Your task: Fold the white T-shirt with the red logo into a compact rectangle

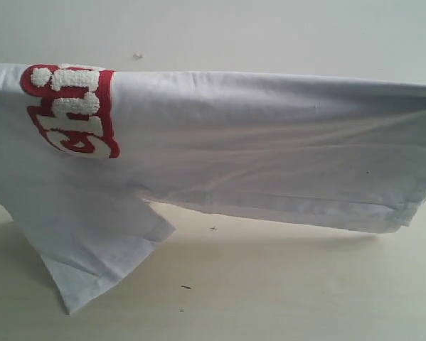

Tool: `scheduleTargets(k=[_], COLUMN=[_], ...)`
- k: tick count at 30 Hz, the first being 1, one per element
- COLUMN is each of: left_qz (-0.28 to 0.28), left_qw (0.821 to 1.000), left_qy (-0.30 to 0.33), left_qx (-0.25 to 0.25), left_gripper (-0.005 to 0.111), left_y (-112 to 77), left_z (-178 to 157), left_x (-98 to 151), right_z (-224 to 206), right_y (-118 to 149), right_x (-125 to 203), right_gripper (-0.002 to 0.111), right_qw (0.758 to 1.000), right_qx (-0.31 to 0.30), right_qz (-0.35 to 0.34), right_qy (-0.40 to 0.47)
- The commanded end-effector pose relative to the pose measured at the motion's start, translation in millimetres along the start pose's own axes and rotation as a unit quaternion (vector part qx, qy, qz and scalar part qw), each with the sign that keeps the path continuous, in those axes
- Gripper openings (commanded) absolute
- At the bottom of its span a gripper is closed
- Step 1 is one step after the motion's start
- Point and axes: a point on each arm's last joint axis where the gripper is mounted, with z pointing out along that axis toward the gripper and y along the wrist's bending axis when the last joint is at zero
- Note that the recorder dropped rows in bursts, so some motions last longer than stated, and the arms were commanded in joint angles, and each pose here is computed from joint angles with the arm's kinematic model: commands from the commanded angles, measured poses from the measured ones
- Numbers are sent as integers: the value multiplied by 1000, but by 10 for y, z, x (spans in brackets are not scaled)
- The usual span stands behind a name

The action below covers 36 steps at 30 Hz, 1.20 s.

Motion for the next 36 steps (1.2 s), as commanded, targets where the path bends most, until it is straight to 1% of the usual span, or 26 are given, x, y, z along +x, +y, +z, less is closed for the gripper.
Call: scheduleTargets(k=[1, 3, 5, 7, 11, 12, 16, 18, 19, 21, 22, 23, 24, 25, 27, 29, 30, 32, 33, 35, 36], left_qz=[-65, -86, -91, -104, -143, -142, -176, -174, -174, -172, -173, -175, -214, -213, -230, -231, -227, -255, -262, -254, -249], left_qw=[998, 996, 995, 993, 981, 980, 968, 964, 964, 965, 961, 958, 945, 944, 939, 941, 949, 954, 955, 963, 965], left_qy=[-15, -24, -34, -59, -131, -140, -177, -195, -198, -197, -215, -225, -246, -252, -255, -248, -218, -158, -138, -93, -71], left_qx=[-6, -1, 2, -2, -13, -18, -38, -44, -40, -6, 12, 17, 26, 22, 18, 19, 13, 11, 14, 21, 33], left_gripper=[0, 0, 0, 0, 0, 0, 0, 0, 0, 0, 0, 0, 0, 0, 0, 0, 0, 0, 0, 0, 0], left_y=[-67, -143, -241, -342, -593, -649, -816, -915, -963, -1098, -1171, -1190, -1251, -1272, -1296, -1273, -1201, -1058, -1008, -914, -892], left_z=[-286, -430, -575, -701, -973, -1030, -1331, -1470, -1514, -1583, -1642, -1663, -1744, -1773, -1808, -1778, -1688, -1501, -1423, -1230, -1104], left_x=[53, 81, 116, 135, 145, 157, 226, 271, 294, 342, 343, 339, 362, 377, 408, 397, 385, 357, 335, 286, 255], right_z=[-232, -368, -483, -535, -556, -567, -729, -807, -826, -869, -916, -940, -994, -1023, -1100, -1153, -1138, -1045, -958, -743, -630], right_y=[93, 161, 256, 367, 647, 731, 953, 1055, 1100, 1144, 1185, 1203, 1243, 1261, 1311, 1355, 1345, 1307, 1293, 1263, 1249], right_x=[-48, -78, -100, -81, -69, -83, -121, -100, -82, -74, -76, -74, -64, -50, -19, -20, -5, -20, -26, -10, 6], right_gripper=[0, 0, 0, 0, 0, 0, 0, 0, 0, 0, 0, 0, 0, 0, 0, 0, 0, 0, 0, 0, 0], right_qw=[999, 997, 995, 994, 993, 992, 988, 985, 985, 984, 979, 975, 966, 962, 961, 956, 959, 960, 961, 964, 966], right_qx=[0, 5, 9, 5, -8, -12, -10, -30, -44, -47, -50, -51, -52, -49, -36, -40, -33, -45, -57, -78, -87], right_qz=[31, 40, 54, 58, 67, 68, 72, 102, 104, 108, 143, 164, 207, 220, 219, 230, 225, 227, 230, 233, 232], right_qy=[-38, -62, -88, -97, -102, -109, -136, -135, -127, -132, -138, -141, -149, -151, -163, -180, -171, -154, -141, -99, -74])
